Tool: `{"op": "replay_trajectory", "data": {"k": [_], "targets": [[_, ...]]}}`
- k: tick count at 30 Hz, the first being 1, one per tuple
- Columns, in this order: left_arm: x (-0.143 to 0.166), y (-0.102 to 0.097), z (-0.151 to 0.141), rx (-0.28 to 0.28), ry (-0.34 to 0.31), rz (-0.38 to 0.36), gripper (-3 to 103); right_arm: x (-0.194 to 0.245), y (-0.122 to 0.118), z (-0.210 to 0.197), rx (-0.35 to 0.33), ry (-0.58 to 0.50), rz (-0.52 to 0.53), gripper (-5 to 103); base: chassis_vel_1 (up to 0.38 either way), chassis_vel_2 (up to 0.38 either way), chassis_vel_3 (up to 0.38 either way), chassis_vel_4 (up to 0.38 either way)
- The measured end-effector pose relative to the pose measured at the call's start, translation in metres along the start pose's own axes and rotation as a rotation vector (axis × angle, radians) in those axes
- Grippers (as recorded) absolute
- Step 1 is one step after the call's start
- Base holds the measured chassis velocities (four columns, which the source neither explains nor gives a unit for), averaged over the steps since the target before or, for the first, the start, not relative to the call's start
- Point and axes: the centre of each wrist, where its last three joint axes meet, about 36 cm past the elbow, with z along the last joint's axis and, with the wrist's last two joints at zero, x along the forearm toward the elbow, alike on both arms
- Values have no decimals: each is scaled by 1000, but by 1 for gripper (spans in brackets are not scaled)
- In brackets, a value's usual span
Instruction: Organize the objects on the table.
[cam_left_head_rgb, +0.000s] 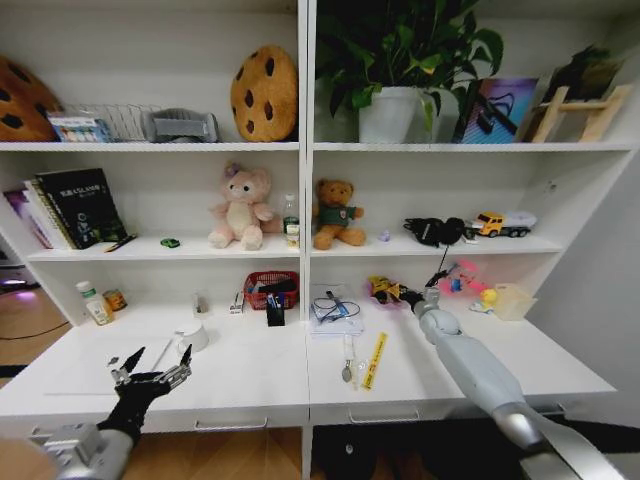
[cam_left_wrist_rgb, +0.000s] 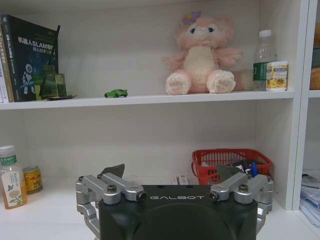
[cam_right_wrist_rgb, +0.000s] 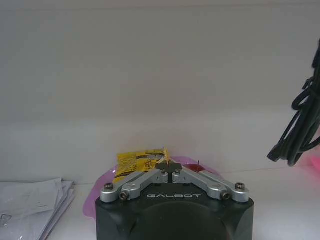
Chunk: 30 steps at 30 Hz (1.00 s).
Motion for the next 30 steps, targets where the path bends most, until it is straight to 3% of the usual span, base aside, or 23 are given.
{"op": "replay_trajectory", "data": {"k": [4, 8, 11, 15, 16, 17, 18, 19, 23, 25, 28, 29, 30], "targets": [[0, 0, 0, 0, 0, 0, 100, -4, 4, 1, -1, -1, 3, 0, 0, 0, 0, 0], [0, 0, 0, 0, 0, 0, 100, -5, 3, 5, -3, -3, 1, 11, 0, 0, 0, 0], [0, 0, 0, 0, 0, 0, 100, 1, -1, 12, -9, -12, 10, 27, 0, 0, 0, 0], [0, 0, 0, 0, 0, 0, 100, 3, -1, 13, -8, -15, 11, 27, 0, 0, 0, 0], [0, 0, 0, 0, 0, 0, 100, 6, -2, 14, -7, -20, 14, 37, 0, 0, 0, 0], [0, 0, 0, 0, 0, 0, 100, 15, -7, 14, -2, -36, 19, 48, 0, 0, 0, 0], [0, 0, 0, 0, 0, 0, 100, 28, -13, 13, 2, -54, 26, 48, 0, 0, 0, 0], [0, 0, 0, 0, 0, 0, 100, 45, -18, 12, 6, -76, 25, 59, 0, 0, 0, 0], [0, 0, 0, 0, 0, 0, 100, 96, -32, 33, 26, -77, 22, 65, 0, 0, 0, 0], [0, 0, 0, 0, 0, 0, 100, 161, -42, 65, 82, -102, 19, 81, 0, 0, 0, 0], [0, 0, 0, 0, 0, 0, 100, 194, -45, 83, 135, -133, 27, 86, 0, 0, 0, 0], [0, 0, 0, 0, 0, 0, 100, 212, -47, 90, 157, -150, 30, 96, 0, 0, 0, 0], [0, 0, 0, 0, 0, 0, 100, 212, -47, 90, 157, -150, 30, 96, 0, 0, 0, 0]]}}
